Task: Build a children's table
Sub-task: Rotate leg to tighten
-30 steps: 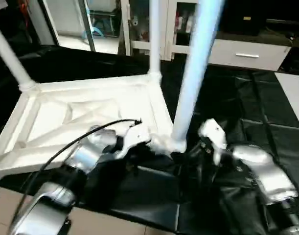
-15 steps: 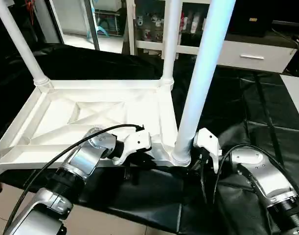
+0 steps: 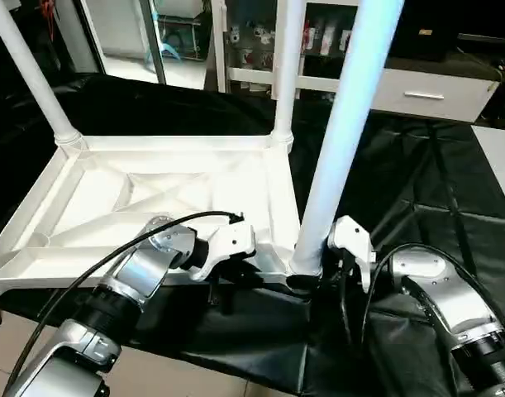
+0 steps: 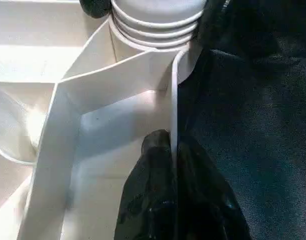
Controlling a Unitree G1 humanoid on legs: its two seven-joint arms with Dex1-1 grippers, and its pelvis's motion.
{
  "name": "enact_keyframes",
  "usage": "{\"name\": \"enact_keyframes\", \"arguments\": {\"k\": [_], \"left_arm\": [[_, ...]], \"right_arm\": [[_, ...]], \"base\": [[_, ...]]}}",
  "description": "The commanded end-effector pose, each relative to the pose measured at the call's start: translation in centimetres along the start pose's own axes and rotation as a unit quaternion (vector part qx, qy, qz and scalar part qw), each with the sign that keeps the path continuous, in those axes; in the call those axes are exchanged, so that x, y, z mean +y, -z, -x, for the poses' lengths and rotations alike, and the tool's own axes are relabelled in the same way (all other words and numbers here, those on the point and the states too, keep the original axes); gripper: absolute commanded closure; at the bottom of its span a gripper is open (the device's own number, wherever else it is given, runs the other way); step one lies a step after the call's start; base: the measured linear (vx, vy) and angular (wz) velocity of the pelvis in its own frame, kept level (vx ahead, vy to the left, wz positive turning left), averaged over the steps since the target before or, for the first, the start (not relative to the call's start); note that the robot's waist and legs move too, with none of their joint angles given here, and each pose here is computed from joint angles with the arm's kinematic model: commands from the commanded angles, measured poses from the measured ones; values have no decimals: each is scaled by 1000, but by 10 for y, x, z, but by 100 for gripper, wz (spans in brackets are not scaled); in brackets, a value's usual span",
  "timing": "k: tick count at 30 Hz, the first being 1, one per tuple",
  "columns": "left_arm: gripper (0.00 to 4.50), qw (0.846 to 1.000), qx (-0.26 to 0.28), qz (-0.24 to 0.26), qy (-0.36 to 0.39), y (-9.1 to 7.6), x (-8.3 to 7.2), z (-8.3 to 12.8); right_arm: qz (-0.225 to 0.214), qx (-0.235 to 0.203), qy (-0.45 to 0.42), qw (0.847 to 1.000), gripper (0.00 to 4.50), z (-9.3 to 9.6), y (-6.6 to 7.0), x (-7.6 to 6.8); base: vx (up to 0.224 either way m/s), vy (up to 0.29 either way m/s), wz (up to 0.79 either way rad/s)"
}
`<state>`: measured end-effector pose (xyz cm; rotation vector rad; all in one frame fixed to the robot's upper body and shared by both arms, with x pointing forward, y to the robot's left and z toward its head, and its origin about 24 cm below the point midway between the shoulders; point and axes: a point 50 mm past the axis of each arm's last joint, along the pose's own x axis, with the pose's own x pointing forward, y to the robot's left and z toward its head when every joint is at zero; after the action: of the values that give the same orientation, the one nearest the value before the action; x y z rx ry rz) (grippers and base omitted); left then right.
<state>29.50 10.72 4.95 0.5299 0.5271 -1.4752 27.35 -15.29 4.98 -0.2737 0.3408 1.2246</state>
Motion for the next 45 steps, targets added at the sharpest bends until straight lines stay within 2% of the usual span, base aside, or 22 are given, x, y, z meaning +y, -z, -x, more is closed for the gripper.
{"name": "enact_keyframes", "arguments": {"k": [1, 8, 11, 14, 17, 18, 23, 25, 26, 28, 29, 33, 36, 37, 38, 39, 41, 43, 45], "left_arm": [[450, 998, 23, 20, 46, 12, -14, -13], [450, 998, 28, 23, 44, 14, -13, -12], [450, 999, 31, 22, 35, 16, -12, -13], [450, 999, 29, 26, -28, 17, -1, -18], [450, 993, 8, 53, -105, 12, 13, -26], [450, 990, 0, 58, -132, 9, 18, -28], [450, 970, -12, 80, -229, -3, 36, -37], [450, 964, -15, 84, -252, -6, 40, -37], [450, 951, -20, 90, -296, -11, 48, -38], [450, 939, -24, 89, -332, -16, 54, -38], [450, 934, -26, 88, -344, -18, 56, -39], [450, 932, -28, 86, -350, -20, 58, -40], [450, 934, -29, 87, -346, -20, 58, -41], [450, 936, -27, 85, -340, -16, 58, -40], [450, 936, -27, 85, -340, -16, 58, -40], [450, 939, -25, 85, -332, -14, 56, -39], [450, 946, -21, 81, -313, -10, 54, -37], [450, 948, -20, 80, -308, -8, 53, -37], [450, 957, -4, 71, -281, -2, 49, -35]], "right_arm": [[5, -4, -8, 1000, 168, 0, -3, -1], [0, -7, -3, 1000, 182, -2, -1, -1], [0, -3, 31, 1000, 183, -5, 1, -5], [-23, -8, 138, 990, 183, -14, 7, -18], [-76, -33, 243, 967, 184, -22, 11, -28], [-91, -36, 284, 954, 184, -25, 12, -31], [-132, -34, 430, 892, 184, -39, 11, -39], [-140, -33, 456, 879, 184, -43, 11, -40], [-154, -24, 510, 846, 184, -47, 11, -41], [-168, -15, 554, 815, 184, -52, 12, -41], [-166, -15, 561, 811, 184, -56, 11, -40], [-157, -21, 558, 815, 184, -61, 6, -39], [-161, -50, 552, 817, 184, -66, -2, -39], [-161, -72, 526, 832, 184, -67, -5, -38], [-161, -72, 526, 832, 149, -67, -5, -38], [-151, -81, 515, 840, 149, -66, -7, -38], [-128, -101, 484, 860, 108, -60, -11, -37], [-128, -104, 482, 860, 102, -58, -11, -37], [-143, -117, 433, 882, 78, -53, -12, -38]], "base": [[0, 0, 0], [0, 0, 0], [0, 0, 0], [0, 0, 0], [-36, 4, -1], [-58, 12, -3], [0, 0, 0], [0, 0, 0], [0, 0, 0], [0, 0, 0], [0, 0, 0], [0, 0, 0], [0, 0, 0], [0, 0, 0], [0, 0, 0], [0, 0, 0], [0, 0, 0], [0, 0, 0], [0, 0, 0]]}}
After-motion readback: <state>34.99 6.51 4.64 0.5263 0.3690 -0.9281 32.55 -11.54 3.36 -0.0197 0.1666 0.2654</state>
